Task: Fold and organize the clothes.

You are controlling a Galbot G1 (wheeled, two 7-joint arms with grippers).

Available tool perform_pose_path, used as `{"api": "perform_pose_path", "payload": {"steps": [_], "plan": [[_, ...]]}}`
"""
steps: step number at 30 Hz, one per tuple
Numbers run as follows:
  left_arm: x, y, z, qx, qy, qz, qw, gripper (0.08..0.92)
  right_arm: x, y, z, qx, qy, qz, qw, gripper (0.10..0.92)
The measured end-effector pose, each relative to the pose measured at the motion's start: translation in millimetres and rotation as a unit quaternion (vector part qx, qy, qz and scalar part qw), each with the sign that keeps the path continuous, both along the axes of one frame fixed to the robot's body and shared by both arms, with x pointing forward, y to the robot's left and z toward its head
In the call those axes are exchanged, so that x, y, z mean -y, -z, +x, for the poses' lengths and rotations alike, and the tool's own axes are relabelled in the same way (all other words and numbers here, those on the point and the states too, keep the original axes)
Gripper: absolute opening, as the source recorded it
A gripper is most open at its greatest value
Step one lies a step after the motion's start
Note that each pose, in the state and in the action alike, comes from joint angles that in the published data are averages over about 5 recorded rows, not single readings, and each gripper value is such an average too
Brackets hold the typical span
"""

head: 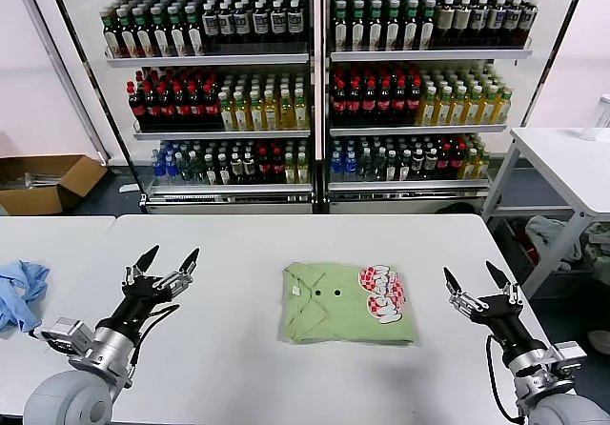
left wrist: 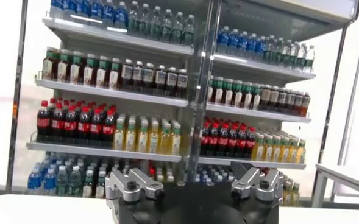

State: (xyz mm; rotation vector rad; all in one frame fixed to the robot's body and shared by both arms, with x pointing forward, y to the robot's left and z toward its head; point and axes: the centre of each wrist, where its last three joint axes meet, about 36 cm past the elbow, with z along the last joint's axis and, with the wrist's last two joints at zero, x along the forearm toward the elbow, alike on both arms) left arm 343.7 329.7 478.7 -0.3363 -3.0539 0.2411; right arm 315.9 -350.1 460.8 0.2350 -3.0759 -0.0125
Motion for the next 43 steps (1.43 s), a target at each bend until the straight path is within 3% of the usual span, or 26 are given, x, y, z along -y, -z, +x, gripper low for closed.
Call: {"api": "perform_pose_path", "payload": {"steps": [43], "plan": [[-16, 7, -3, -0.005, -0.016, 0.017, 1.0, 0.823, 14, 24, -12, -0.011, 0.0, -0.016, 1.0, 0.823]]}}
